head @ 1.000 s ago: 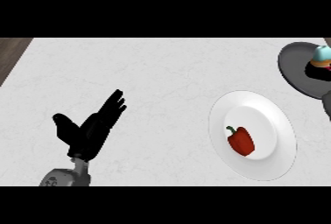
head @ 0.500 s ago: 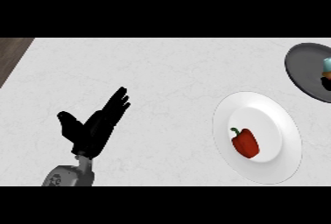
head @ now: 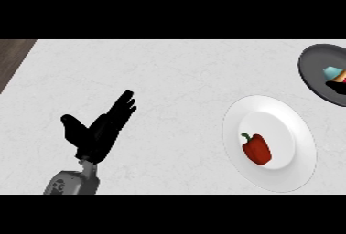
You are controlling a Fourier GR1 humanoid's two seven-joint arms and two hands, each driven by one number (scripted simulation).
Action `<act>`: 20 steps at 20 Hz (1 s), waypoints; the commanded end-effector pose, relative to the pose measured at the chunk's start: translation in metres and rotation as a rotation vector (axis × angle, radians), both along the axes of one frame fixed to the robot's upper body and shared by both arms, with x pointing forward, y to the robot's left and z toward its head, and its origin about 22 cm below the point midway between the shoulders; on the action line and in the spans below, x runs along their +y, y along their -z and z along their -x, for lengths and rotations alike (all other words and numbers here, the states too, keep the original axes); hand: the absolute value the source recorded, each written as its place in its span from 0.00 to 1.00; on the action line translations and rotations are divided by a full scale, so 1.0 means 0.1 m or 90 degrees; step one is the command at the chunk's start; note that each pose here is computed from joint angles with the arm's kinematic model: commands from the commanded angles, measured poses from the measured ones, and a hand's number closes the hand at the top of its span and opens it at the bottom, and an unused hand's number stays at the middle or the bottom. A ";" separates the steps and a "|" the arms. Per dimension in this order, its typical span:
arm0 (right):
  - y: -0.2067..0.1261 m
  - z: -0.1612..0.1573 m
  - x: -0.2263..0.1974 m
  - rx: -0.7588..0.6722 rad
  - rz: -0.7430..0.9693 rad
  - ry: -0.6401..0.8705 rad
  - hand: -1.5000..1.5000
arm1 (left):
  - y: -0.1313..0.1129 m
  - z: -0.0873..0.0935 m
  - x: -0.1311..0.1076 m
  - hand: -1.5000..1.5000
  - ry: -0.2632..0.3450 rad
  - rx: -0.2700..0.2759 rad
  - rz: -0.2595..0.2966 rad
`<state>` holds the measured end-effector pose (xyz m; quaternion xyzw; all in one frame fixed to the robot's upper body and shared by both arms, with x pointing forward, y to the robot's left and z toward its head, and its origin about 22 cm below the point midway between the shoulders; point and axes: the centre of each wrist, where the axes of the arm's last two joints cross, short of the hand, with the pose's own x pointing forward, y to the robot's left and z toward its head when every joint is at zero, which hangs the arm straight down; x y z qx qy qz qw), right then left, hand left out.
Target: Pick the cupcake from the plate and place it in the pan
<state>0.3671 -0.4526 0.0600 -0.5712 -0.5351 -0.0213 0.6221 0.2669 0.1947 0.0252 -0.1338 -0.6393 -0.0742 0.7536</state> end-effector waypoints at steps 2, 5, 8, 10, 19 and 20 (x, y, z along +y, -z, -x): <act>-0.08 -0.02 -0.03 -0.147 -0.082 -0.011 0.00 | 0.01 0.02 -0.03 0.50 -0.012 -0.004 0.010; -0.08 0.11 -0.20 -0.178 -0.156 -0.026 0.00 | 0.09 0.06 -0.01 0.50 -0.016 0.018 0.001; -0.03 0.28 -0.39 -0.186 -0.226 -0.053 0.00 | -0.01 0.05 0.16 0.50 -0.029 0.001 -0.007; -0.01 0.38 -0.49 -0.184 -0.249 -0.082 0.00 | 0.05 0.05 0.13 0.50 -0.015 0.007 -0.010; 0.20 0.92 -0.86 -0.188 -0.294 -0.209 0.00 | 0.01 0.00 0.12 0.50 -0.026 0.015 -0.005; 0.23 1.06 -0.94 -0.179 -0.297 -0.221 0.00 | -0.02 0.05 0.16 0.50 -0.035 0.014 0.001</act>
